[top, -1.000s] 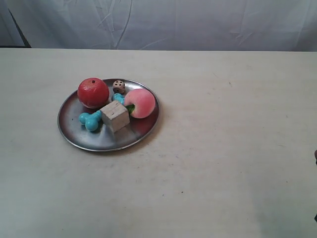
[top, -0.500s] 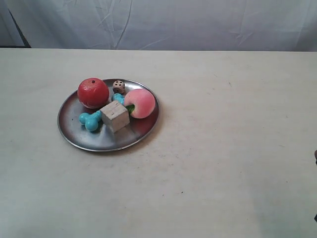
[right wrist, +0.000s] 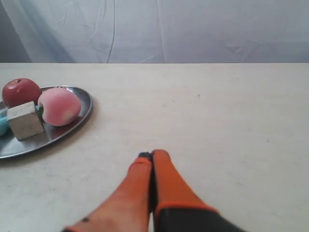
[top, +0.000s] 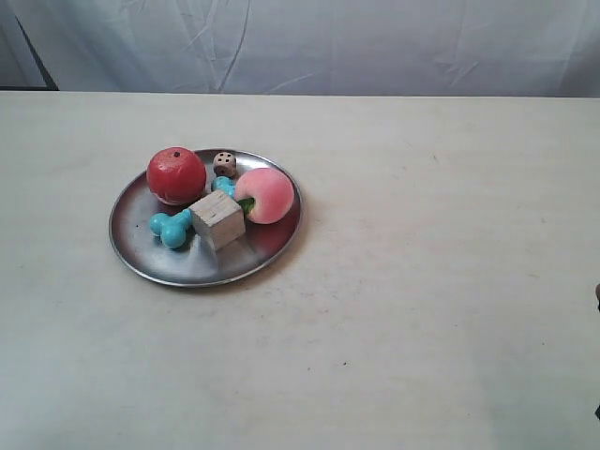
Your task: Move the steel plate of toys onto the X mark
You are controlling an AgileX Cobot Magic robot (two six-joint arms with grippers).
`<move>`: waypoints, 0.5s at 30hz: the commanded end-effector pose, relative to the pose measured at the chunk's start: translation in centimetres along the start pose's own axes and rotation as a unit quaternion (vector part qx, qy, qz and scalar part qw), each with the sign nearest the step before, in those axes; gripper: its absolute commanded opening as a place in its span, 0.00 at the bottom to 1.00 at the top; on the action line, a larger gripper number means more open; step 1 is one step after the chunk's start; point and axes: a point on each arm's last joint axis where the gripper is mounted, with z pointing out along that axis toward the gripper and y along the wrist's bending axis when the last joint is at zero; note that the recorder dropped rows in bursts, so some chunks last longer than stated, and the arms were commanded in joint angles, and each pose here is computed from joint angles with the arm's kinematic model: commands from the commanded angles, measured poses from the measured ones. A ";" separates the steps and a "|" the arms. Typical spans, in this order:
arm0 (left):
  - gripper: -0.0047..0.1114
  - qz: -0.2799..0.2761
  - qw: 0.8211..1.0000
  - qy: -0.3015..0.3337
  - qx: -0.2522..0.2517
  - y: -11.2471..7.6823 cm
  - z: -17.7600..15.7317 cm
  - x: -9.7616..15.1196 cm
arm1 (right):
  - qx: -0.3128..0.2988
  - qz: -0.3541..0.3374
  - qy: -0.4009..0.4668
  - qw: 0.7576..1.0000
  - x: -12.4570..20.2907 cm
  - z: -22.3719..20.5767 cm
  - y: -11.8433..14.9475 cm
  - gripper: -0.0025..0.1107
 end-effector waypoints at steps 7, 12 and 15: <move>0.04 0.001 0.999 -0.043 -0.004 0.1 0.0 -0.6 | 0.004 -0.003 -0.008 1.000 0.0 0.0 -0.1 0.02; 0.04 0.001 0.999 -0.043 -0.004 0.1 0.0 -0.6 | 0.004 -0.003 -0.008 1.000 0.0 0.0 -0.1 0.02; 0.04 0.001 0.999 -0.043 -0.004 0.1 0.0 -0.6 | 0.004 -0.003 -0.008 1.000 0.0 0.0 -0.1 0.02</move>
